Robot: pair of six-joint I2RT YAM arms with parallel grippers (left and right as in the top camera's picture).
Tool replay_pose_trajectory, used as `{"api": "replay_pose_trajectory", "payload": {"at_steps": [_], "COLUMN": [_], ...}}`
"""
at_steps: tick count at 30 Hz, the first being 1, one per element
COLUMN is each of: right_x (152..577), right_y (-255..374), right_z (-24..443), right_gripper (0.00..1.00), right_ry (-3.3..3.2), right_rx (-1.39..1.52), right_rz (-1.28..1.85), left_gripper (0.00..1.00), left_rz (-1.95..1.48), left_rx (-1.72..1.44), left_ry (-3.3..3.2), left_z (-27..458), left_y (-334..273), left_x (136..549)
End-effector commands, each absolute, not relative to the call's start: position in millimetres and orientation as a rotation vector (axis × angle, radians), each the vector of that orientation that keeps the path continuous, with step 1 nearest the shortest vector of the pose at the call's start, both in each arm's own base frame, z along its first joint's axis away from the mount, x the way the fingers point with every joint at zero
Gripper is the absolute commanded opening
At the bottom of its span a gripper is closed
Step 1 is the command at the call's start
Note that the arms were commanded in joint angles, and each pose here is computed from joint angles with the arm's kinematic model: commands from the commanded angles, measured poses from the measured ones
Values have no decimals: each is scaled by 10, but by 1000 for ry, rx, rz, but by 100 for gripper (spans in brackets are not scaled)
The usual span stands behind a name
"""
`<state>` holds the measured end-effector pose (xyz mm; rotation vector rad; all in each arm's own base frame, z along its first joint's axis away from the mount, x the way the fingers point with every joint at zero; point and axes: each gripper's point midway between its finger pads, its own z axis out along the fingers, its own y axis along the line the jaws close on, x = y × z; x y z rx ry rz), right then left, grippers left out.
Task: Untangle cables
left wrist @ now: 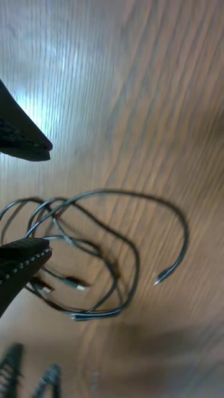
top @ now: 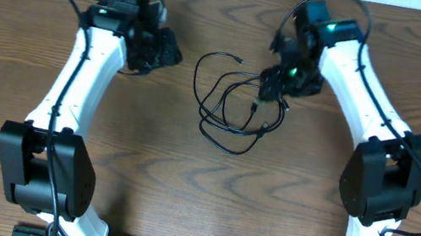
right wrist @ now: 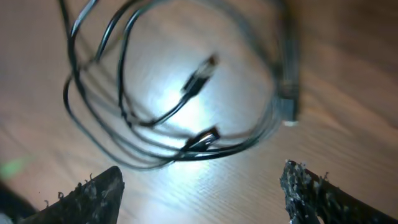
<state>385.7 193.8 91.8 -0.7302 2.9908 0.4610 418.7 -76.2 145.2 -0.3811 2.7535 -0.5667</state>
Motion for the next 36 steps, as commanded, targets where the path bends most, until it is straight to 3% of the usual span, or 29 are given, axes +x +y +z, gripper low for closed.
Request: {"api": "replay_pose_trajectory", "payload": {"at_steps": [1, 8, 23, 33, 36], "right_x": [3597, 3302, 3205, 3249, 3271], "right_y": [2223, 2493, 2473, 2498, 2508], "right_z": [844, 586, 82, 55, 60], "right_gripper": [78, 74, 60, 27, 2], "right_ry": [2848, 2675, 2639, 2617, 2608], "right_rx": [-1159, -1527, -1589, -1576, -1574], "right_rz": [582, 598, 498, 493, 491], "left_gripper": [45, 45, 45, 45, 45], "left_rz": [-538, -526, -526, -526, -526], "left_rx": [-461, -517, -517, -517, -517], "left_ry": [2733, 2721, 2721, 2721, 2721], "left_z": [1468, 1464, 1464, 1464, 1464], "left_y": [-560, -388, -388, -388, -388], "left_x": [4230, 4239, 4240, 4240, 4240]}}
